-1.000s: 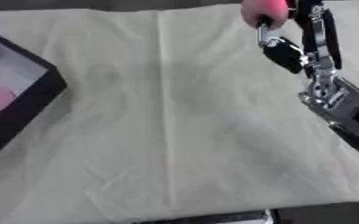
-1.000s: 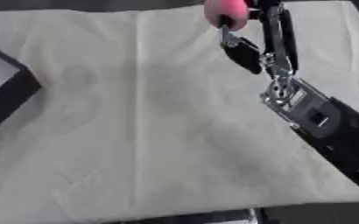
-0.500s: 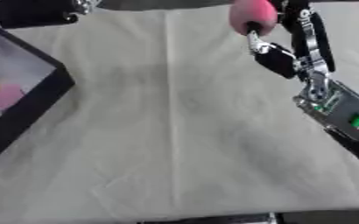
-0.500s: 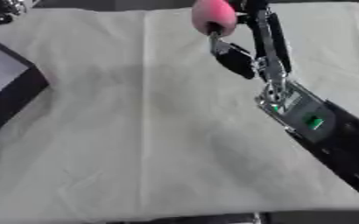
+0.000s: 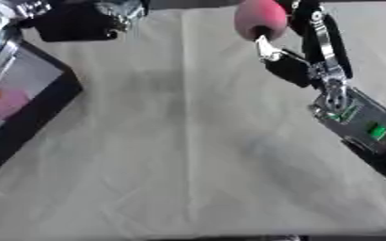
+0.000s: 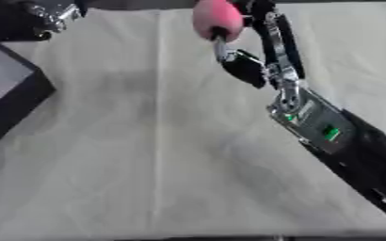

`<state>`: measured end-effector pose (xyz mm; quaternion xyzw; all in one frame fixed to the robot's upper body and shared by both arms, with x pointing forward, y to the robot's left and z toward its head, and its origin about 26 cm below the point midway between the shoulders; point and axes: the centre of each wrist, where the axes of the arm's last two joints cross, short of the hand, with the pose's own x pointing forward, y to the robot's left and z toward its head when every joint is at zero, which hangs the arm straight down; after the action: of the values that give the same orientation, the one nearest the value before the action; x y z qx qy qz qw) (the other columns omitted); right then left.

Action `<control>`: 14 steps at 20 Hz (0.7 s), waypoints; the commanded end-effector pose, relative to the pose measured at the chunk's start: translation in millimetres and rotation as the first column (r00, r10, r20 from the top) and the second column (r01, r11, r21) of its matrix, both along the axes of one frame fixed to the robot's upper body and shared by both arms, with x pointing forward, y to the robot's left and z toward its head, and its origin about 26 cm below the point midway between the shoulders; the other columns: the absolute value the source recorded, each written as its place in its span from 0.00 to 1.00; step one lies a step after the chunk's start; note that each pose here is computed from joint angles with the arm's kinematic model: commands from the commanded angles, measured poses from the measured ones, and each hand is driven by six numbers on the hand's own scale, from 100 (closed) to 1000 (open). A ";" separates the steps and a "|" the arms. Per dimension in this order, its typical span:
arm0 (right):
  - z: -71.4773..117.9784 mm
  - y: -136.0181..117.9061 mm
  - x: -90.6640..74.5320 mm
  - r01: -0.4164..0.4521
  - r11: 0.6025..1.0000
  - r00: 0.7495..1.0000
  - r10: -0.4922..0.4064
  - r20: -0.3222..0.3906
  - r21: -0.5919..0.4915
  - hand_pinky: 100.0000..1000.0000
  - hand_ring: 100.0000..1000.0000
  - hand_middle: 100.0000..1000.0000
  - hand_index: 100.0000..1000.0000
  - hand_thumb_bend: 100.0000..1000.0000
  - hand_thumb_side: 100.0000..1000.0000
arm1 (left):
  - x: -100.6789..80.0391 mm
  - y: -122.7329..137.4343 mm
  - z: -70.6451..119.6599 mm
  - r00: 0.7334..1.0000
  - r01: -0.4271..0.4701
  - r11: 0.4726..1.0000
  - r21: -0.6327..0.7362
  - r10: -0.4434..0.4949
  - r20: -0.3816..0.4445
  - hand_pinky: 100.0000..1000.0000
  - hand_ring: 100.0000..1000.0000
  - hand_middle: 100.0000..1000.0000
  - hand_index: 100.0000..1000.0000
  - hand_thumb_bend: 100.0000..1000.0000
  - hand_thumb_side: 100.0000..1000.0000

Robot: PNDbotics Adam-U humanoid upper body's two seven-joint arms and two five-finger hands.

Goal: Pick up the objects with one hand, pass them to the other hand, and then place them into the box on the other side of the table.

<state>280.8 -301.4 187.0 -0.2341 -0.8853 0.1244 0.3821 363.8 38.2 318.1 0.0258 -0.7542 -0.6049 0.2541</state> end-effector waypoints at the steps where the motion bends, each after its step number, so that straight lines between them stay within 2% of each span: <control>1: 4.5 1.5 -0.6 -0.005 1.000 1.000 0.005 0.005 -0.030 0.63 0.71 0.55 0.53 0.01 0.00 | -5.8 -5.5 9.9 0.999 0.027 0.999 0.019 -0.027 0.030 1.00 0.70 0.72 0.78 0.02 0.64; 7: 3.1 9.9 1.0 -0.040 0.998 0.999 0.040 0.001 -0.058 0.63 0.71 0.55 0.53 0.01 0.00 | -7.4 -12.8 7.2 0.998 0.046 0.998 0.051 -0.048 0.036 1.00 0.70 0.73 0.79 0.06 0.60; 14: 4.2 16.6 2.8 -0.078 0.994 0.997 0.079 0.011 -0.081 0.63 0.71 0.55 0.53 0.01 0.00 | -6.4 -19.1 -0.1 0.996 0.072 0.992 0.100 -0.076 0.035 1.00 0.71 0.73 0.80 0.20 0.58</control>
<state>283.6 -284.8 184.0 -0.2127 -0.8870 0.1660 0.3747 359.6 19.8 310.5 0.0155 -0.7271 -0.6475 0.2274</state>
